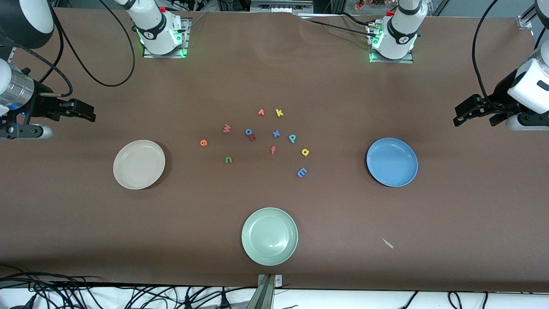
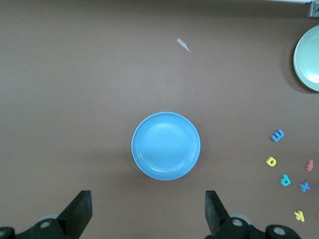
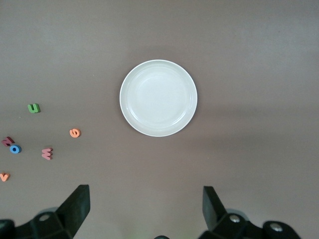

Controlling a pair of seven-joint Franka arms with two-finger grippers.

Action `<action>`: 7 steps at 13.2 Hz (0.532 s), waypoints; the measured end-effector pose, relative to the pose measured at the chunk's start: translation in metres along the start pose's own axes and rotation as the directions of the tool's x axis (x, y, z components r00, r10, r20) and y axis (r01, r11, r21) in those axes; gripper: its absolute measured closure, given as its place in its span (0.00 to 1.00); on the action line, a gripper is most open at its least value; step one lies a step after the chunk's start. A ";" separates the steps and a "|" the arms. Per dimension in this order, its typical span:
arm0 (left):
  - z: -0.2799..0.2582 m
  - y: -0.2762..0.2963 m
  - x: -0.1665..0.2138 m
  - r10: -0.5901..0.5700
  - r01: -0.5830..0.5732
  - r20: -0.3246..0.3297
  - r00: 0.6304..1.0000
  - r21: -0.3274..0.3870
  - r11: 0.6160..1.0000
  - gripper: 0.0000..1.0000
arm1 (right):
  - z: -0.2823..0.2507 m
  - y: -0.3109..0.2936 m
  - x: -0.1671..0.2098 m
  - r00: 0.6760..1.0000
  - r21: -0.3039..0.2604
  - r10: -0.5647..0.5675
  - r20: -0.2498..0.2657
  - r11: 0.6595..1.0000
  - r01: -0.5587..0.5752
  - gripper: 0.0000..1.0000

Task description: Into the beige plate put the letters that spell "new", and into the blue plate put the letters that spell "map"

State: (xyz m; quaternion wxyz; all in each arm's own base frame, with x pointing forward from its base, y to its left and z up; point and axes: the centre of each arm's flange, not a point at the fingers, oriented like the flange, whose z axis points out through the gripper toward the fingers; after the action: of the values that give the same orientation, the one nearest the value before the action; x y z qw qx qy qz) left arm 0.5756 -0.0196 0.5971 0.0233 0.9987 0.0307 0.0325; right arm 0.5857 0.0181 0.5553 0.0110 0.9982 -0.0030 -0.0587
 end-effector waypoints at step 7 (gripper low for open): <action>-0.007 0.024 0.000 0.044 -0.044 0.020 0.999 -0.004 0.999 0.00 | 0.000 0.000 0.000 1.000 0.000 0.000 0.000 1.000 0.000 0.00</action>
State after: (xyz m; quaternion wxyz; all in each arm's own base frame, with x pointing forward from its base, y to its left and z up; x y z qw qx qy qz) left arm 0.5769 -0.0428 0.6049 0.0248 0.9994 0.0085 0.0233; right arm 0.5857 0.0181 0.5551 0.0110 0.9982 -0.0028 -0.0589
